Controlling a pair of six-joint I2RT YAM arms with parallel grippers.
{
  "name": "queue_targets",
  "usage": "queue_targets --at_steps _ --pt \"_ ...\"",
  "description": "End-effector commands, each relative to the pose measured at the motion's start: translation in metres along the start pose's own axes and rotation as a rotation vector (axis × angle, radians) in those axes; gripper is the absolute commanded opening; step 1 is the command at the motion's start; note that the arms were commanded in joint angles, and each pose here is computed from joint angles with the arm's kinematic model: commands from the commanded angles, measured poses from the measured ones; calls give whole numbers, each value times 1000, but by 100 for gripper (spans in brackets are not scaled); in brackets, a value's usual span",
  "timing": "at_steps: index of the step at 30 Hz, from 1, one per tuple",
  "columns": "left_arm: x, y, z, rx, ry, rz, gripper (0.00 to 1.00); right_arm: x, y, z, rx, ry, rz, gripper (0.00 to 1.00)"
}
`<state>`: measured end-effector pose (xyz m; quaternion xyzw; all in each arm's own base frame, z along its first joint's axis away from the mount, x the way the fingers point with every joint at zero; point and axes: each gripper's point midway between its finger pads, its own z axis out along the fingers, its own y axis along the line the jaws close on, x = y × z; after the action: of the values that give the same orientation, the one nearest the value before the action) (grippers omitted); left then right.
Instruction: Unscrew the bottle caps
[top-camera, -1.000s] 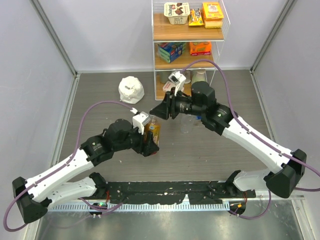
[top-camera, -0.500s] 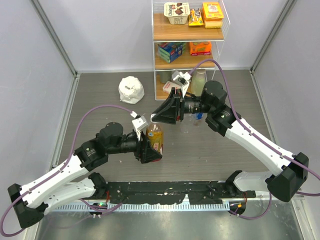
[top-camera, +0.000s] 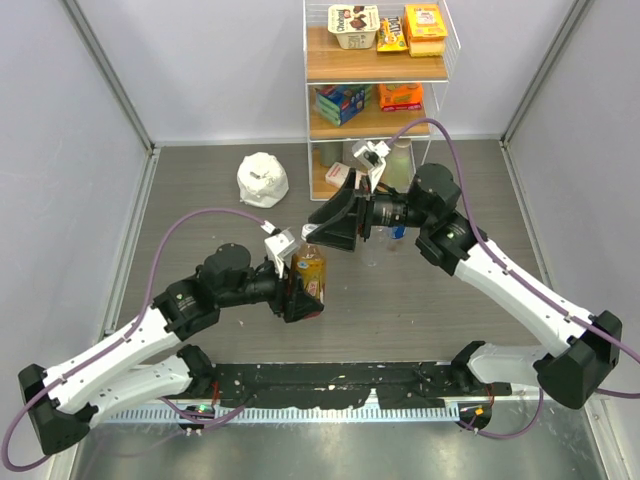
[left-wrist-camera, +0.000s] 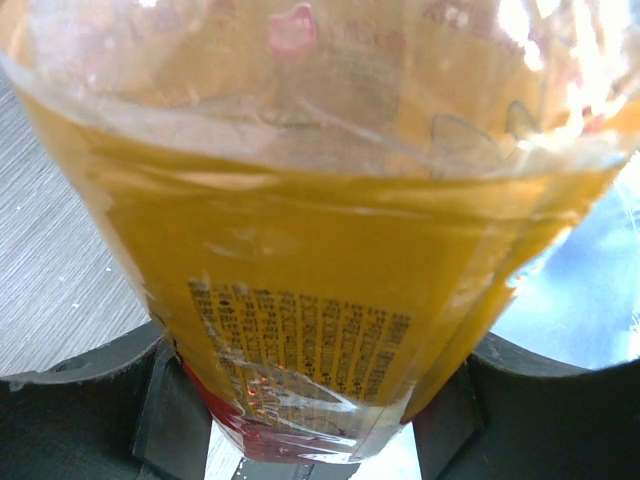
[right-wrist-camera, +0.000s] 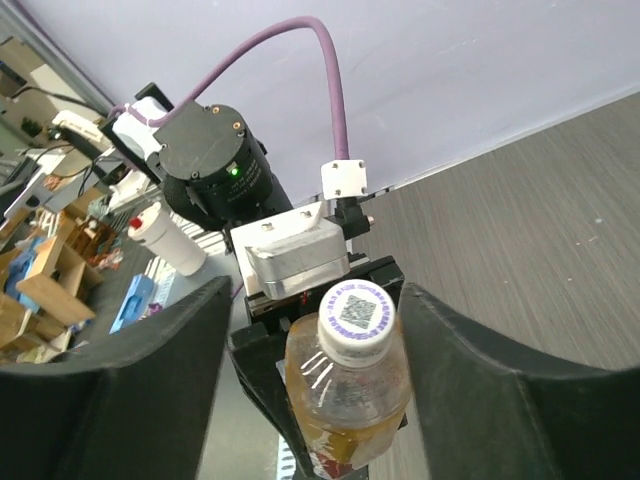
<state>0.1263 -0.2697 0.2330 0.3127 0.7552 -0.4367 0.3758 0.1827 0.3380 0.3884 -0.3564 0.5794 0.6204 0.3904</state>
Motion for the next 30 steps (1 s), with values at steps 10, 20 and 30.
queue_targets --at_steps 10,20,30 --pt "2 38 12 -207 62 -25 0 -31 -66 -26 491 -154 41 93" --pt "-6 62 17 -347 76 -39 0 -7 -106 -21 775 -50 96 89" --pt "-3 69 19 -387 99 -53 0 9 -105 -5 732 13 113 64"
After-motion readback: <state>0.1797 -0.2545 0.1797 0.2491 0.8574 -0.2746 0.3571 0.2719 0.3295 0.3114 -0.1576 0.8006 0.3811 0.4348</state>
